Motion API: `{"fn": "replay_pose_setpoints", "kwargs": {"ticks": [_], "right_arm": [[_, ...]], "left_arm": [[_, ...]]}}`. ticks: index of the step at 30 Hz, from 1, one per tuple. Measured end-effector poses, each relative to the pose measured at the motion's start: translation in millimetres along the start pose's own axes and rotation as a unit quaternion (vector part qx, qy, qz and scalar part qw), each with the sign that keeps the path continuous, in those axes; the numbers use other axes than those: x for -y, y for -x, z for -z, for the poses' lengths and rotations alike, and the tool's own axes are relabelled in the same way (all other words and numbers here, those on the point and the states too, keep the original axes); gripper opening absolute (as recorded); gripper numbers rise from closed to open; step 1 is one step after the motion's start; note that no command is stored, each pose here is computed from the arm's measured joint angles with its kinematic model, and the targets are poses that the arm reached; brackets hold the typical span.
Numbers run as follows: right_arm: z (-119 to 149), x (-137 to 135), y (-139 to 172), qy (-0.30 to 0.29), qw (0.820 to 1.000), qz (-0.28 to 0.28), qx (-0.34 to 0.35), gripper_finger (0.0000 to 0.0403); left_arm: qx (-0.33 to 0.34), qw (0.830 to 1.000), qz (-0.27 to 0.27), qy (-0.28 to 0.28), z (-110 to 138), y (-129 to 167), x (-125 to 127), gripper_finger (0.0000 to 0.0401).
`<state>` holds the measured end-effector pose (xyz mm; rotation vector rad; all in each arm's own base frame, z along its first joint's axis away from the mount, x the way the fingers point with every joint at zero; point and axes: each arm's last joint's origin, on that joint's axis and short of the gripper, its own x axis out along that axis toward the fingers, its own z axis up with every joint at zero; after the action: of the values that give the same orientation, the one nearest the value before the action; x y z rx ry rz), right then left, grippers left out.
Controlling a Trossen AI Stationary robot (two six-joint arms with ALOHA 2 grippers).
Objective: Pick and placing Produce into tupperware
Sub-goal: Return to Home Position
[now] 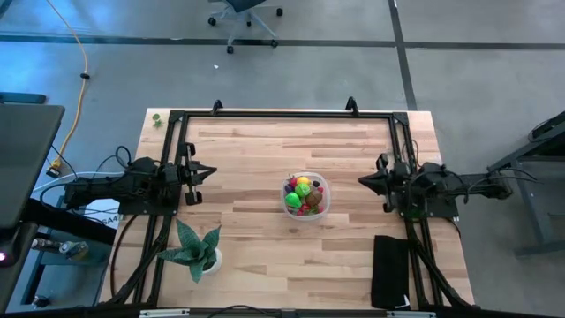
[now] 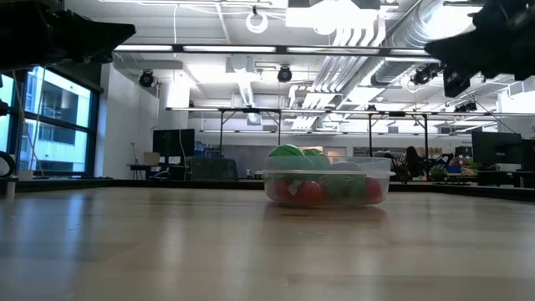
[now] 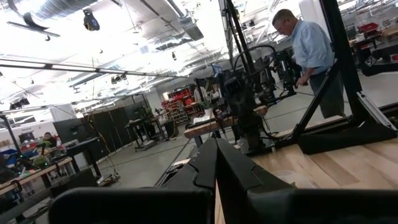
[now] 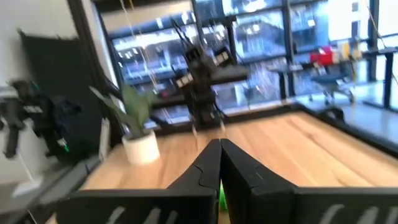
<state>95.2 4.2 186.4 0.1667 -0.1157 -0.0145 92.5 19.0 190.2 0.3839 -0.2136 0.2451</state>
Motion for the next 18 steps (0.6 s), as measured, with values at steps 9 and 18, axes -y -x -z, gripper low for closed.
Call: {"fn": "replay_pose_setpoints", "kwargs": {"ticks": [9,18], "right_arm": [[15.0,3.2,1.2,0.009,0.997,0.023,-0.077,0.0000],[15.2,3.0,1.3,0.009,0.997,0.020,-0.080,0.0000]], "left_arm": [[0.000,1.000,0.000,0.000,0.0,0.0,0.0,0.0001],[0.000,1.000,0.000,0.000,0.0,0.0,0.0,0.0001]]}}
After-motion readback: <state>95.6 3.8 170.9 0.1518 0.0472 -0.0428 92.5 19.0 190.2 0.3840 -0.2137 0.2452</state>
